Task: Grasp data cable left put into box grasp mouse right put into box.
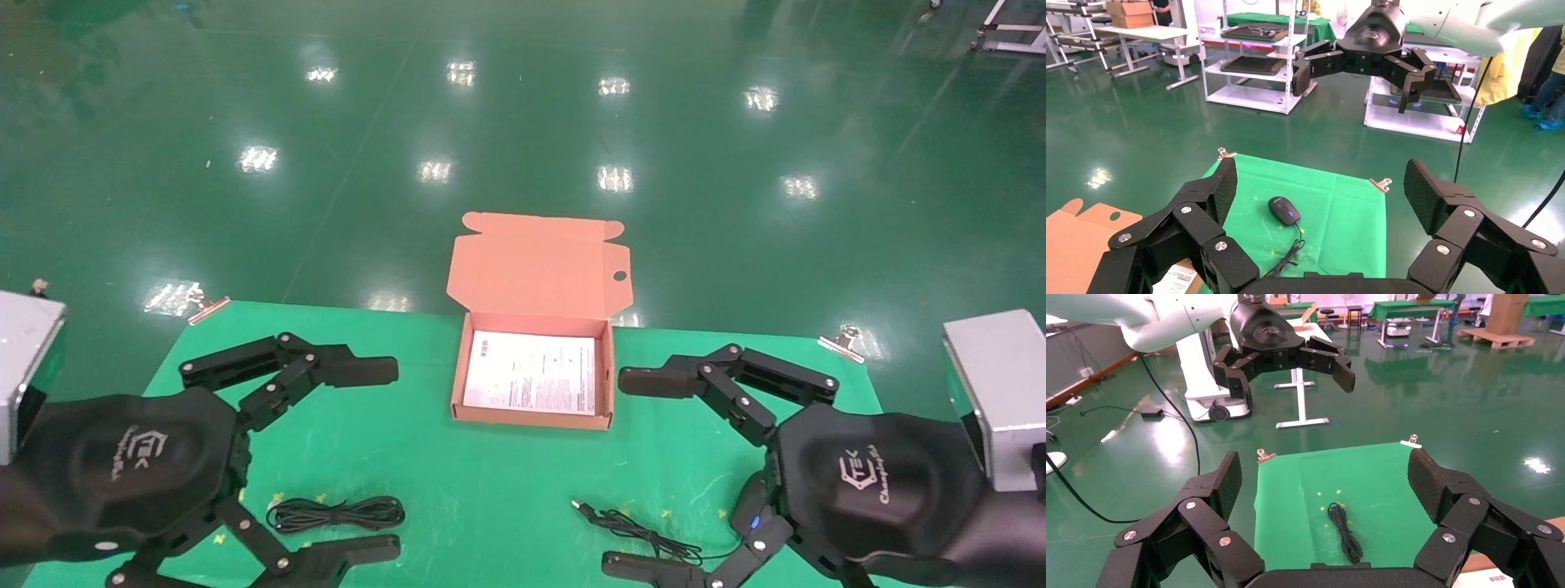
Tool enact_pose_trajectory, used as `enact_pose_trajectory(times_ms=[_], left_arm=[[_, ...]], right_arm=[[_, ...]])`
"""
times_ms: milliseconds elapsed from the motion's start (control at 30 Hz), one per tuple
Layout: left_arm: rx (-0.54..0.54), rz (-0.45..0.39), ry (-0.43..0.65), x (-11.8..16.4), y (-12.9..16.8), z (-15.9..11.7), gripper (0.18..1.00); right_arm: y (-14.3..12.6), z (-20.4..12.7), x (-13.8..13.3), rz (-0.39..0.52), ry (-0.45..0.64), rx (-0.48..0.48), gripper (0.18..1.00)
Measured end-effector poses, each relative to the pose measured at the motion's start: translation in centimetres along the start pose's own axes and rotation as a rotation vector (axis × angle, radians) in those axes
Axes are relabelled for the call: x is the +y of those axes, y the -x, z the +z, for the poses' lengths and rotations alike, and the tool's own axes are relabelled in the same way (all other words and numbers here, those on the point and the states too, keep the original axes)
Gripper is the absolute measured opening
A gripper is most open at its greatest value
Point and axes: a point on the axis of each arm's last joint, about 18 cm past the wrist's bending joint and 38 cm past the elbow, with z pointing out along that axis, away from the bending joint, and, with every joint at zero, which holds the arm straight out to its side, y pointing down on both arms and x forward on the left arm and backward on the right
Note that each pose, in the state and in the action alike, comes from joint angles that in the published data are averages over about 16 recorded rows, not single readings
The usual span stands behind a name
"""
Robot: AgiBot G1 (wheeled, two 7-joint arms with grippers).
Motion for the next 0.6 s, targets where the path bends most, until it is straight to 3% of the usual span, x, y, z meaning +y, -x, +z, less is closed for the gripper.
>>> enact_pose_trajectory(times_ms=[600], left_arm=[[0.000, 0.001, 0.000, -0.02, -0.02, -0.02, 1.001]], right_arm=[[0.00, 0.00, -0.01, 0.000, 0.000, 0.000, 1.000]])
